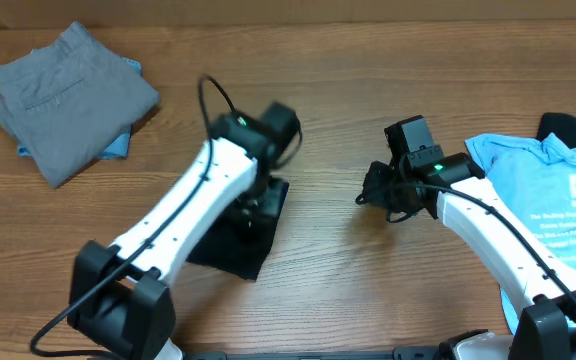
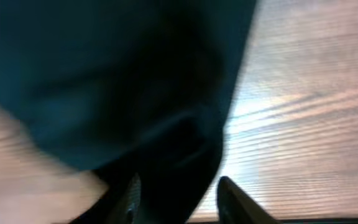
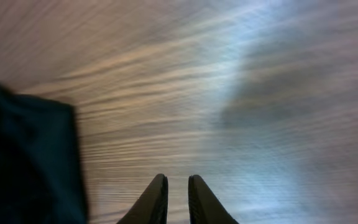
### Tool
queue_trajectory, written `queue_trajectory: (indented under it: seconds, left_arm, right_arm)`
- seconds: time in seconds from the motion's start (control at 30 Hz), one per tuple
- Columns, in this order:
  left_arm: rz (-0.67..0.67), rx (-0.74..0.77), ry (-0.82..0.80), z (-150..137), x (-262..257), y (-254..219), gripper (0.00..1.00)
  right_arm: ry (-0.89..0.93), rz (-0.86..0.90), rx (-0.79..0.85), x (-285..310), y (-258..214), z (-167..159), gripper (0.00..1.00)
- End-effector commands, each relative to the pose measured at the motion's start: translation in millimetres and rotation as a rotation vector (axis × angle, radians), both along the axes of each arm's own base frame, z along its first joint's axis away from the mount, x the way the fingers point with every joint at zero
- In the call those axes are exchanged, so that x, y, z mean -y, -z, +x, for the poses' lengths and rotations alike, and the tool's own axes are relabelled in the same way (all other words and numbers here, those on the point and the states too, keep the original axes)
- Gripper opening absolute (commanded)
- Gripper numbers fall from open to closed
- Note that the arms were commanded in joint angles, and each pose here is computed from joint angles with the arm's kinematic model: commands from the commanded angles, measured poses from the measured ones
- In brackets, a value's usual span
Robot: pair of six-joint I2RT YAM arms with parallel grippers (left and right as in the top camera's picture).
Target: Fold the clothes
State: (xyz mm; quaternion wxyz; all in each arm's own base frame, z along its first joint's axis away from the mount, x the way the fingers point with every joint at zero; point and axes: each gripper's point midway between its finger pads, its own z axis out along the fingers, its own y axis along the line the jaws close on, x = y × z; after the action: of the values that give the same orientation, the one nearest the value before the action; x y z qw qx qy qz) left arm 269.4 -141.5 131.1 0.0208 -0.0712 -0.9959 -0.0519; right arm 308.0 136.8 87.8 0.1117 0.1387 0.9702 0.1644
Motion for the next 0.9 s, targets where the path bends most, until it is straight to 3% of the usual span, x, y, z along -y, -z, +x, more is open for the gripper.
queue_trajectory:
  seconds: [0.0, 0.27, 0.4, 0.5, 0.53, 0.7, 0.87]
  left_arm:
    - [0.112, 0.123, -0.033, 29.3, -35.1, -39.1, 0.5]
    - [0.11, 0.037, -0.162, 29.8, -84.4, -9.2, 0.55]
    - [-0.037, -0.016, -0.181, 27.8, -77.1, 24.1, 0.53]
    - [-0.053, -0.031, -0.192, 23.6, -77.5, 40.0, 0.52]
    - [-0.066, -0.037, -0.192, 22.1, -75.3, 43.6, 0.5]
    - [-0.212, -0.04, -0.158, 25.6, -45.8, 44.8, 0.06]
    - [-0.349, 0.012, -0.123, 41.2, -13.6, 38.3, 0.04]
  right_arm:
    - [-0.101, 0.102, 0.053, -19.7, -17.3, 1.6, 0.19]
    - [-0.104, 0.106, 0.052, -20.2, -17.4, 1.2, 0.2]
    - [-0.107, 0.103, 0.047, -19.7, -16.8, -0.2, 0.2]
    - [-0.107, 0.102, 0.045, -19.6, -16.5, -0.7, 0.2]
    - [-0.107, 0.102, 0.045, -19.6, -16.6, -0.6, 0.2]
    - [-0.104, 0.094, 0.048, -18.2, -16.1, 0.1, 0.2]
    - [-0.103, 0.091, 0.046, -17.6, -15.7, -0.3, 0.2]
